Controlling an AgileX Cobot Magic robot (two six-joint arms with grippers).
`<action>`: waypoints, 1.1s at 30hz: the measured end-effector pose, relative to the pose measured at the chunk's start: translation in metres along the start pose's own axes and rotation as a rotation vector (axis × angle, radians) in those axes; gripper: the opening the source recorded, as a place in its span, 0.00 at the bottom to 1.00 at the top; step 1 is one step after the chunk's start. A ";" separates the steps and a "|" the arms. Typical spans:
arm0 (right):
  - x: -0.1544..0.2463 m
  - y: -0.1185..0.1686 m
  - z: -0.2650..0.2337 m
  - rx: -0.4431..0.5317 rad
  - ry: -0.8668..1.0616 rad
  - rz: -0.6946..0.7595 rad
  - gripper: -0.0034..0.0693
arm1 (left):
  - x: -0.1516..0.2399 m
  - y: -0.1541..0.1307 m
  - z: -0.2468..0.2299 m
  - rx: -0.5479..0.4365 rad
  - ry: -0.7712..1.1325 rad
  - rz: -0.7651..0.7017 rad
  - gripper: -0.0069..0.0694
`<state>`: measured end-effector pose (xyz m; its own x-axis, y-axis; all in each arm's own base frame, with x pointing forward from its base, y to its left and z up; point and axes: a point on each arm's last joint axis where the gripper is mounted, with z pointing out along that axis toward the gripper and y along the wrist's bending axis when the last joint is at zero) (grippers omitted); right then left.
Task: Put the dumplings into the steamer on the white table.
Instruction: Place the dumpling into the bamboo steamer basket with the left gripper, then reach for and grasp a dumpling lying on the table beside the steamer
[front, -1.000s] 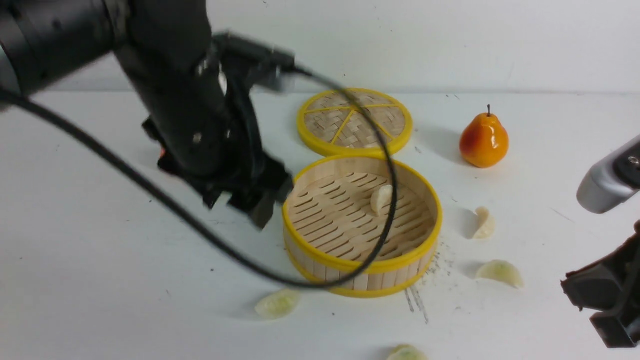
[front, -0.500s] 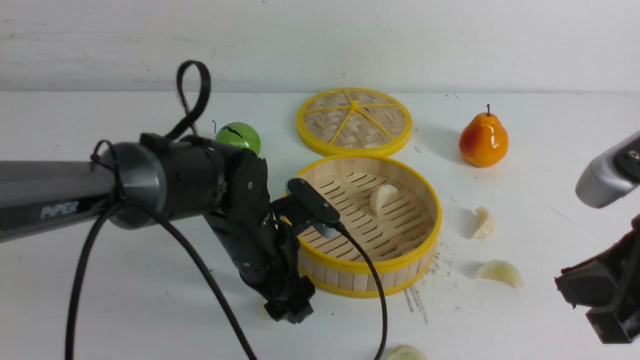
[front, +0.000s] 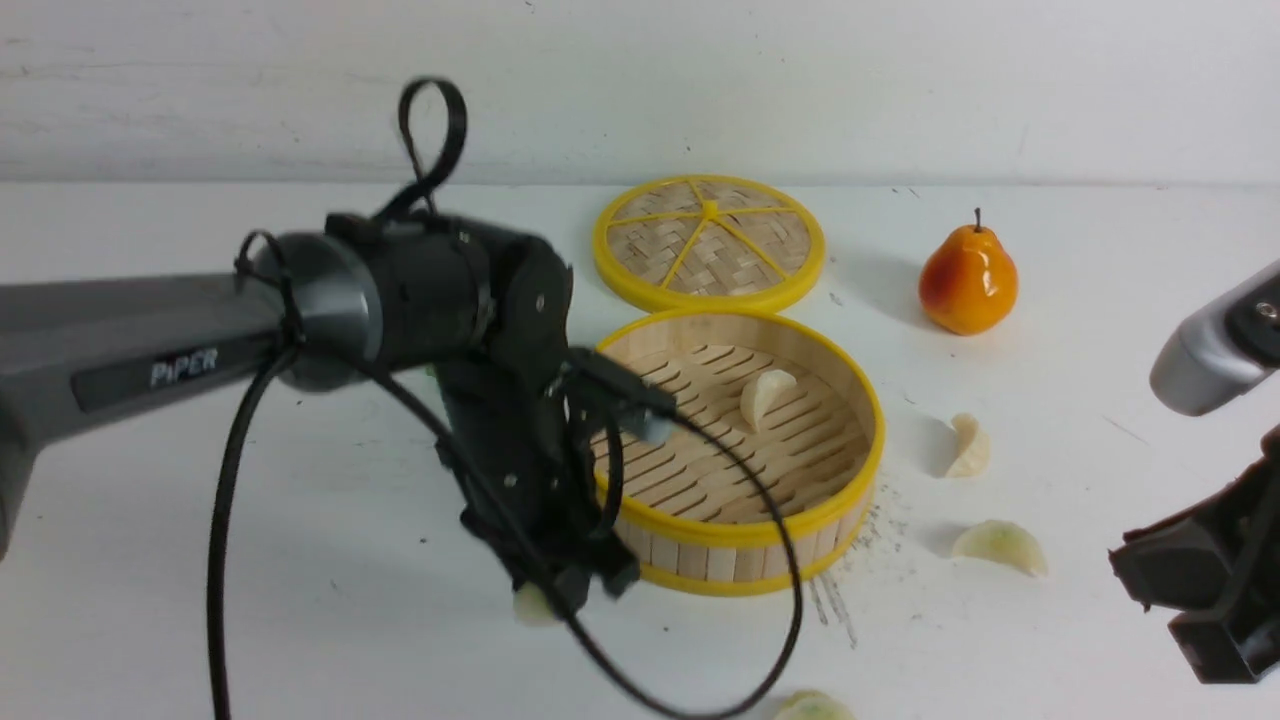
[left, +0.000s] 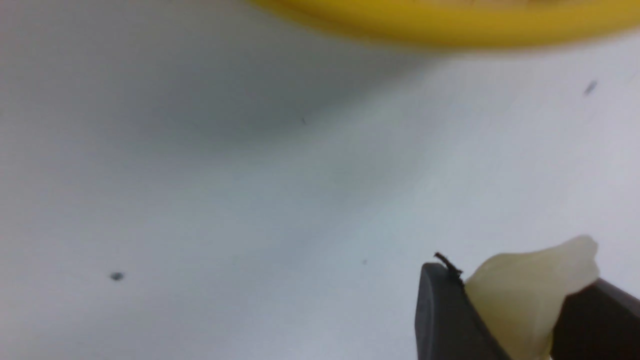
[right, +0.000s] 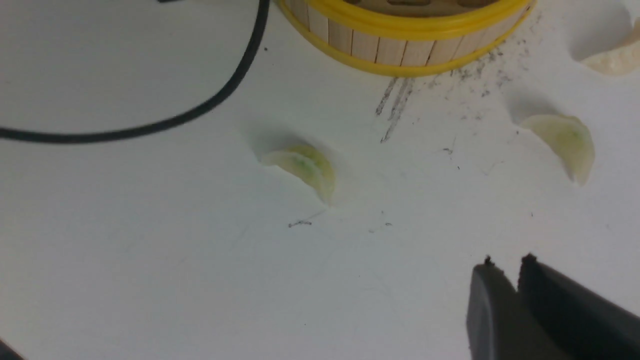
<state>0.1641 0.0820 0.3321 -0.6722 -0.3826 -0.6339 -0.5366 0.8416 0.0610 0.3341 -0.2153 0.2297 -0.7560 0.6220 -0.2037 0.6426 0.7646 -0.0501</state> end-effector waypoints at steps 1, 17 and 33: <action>0.000 0.000 0.000 0.000 -0.001 0.000 0.15 | 0.000 0.000 0.000 0.000 0.002 0.000 0.41; -0.001 0.000 0.000 0.003 -0.011 -0.001 0.18 | -0.118 0.021 0.027 -0.010 -0.342 -0.370 0.41; -0.010 0.002 -0.008 -0.016 0.000 -0.042 0.17 | -0.116 0.019 -0.017 -0.046 -0.274 -0.343 0.73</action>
<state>0.1658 0.0842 0.3441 -0.6489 -0.4175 -0.6361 -0.5723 0.8187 0.0465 0.4319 -0.2695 0.2693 -0.8596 0.2680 -0.4350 0.3492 0.9297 -0.1174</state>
